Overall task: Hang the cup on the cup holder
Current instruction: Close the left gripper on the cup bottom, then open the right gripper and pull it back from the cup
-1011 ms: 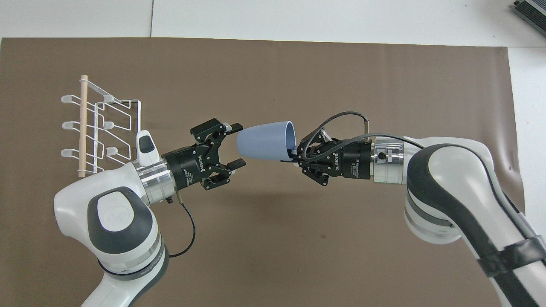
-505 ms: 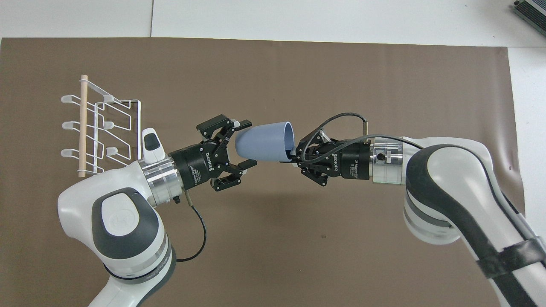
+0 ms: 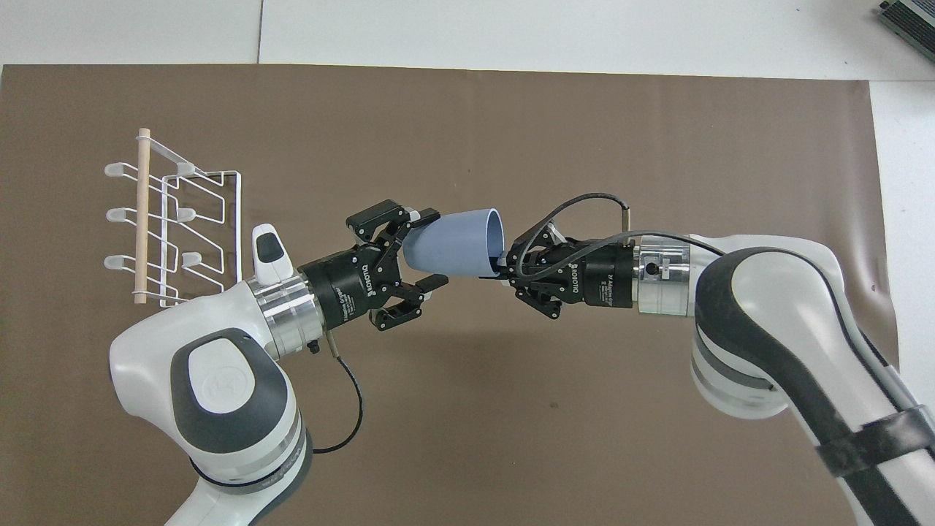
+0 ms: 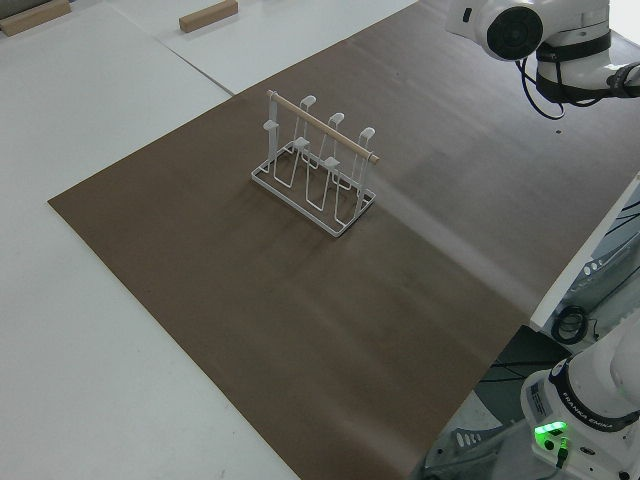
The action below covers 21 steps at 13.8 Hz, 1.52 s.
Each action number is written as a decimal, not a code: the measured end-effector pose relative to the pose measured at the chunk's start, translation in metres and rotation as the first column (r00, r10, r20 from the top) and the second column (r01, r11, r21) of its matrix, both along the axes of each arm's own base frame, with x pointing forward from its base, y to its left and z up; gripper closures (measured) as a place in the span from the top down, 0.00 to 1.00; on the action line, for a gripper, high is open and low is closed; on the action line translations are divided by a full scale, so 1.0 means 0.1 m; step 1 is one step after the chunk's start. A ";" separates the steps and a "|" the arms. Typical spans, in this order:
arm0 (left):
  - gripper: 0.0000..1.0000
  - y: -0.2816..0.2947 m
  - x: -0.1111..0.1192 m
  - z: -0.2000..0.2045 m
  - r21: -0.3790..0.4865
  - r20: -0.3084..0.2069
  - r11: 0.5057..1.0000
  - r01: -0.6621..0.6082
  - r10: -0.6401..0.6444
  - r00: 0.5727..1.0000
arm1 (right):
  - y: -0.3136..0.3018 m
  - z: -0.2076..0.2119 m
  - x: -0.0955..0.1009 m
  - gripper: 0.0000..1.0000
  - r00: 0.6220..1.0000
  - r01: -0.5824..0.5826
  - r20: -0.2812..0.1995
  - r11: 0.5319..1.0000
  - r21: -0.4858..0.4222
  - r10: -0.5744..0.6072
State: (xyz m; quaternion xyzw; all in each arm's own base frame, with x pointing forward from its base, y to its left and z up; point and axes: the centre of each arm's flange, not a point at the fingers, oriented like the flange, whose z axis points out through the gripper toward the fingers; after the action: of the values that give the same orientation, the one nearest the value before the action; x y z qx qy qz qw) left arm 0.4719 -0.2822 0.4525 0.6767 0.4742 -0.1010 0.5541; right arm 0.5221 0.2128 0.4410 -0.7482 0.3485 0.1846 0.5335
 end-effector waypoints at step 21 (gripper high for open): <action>0.74 0.13 0.18 -0.12 0.392 0.203 0.920 -0.007 -0.079 0.976 | -0.29 -0.01 0.04 1.00 0.980 -0.140 0.093 0.937 -0.320 0.178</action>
State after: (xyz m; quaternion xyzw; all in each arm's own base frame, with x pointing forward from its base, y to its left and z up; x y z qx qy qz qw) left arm 0.4899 -0.2694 0.4409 0.7889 0.4097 0.0588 0.4542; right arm 0.5265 0.1838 0.4395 -0.8586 0.2786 0.1243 0.4120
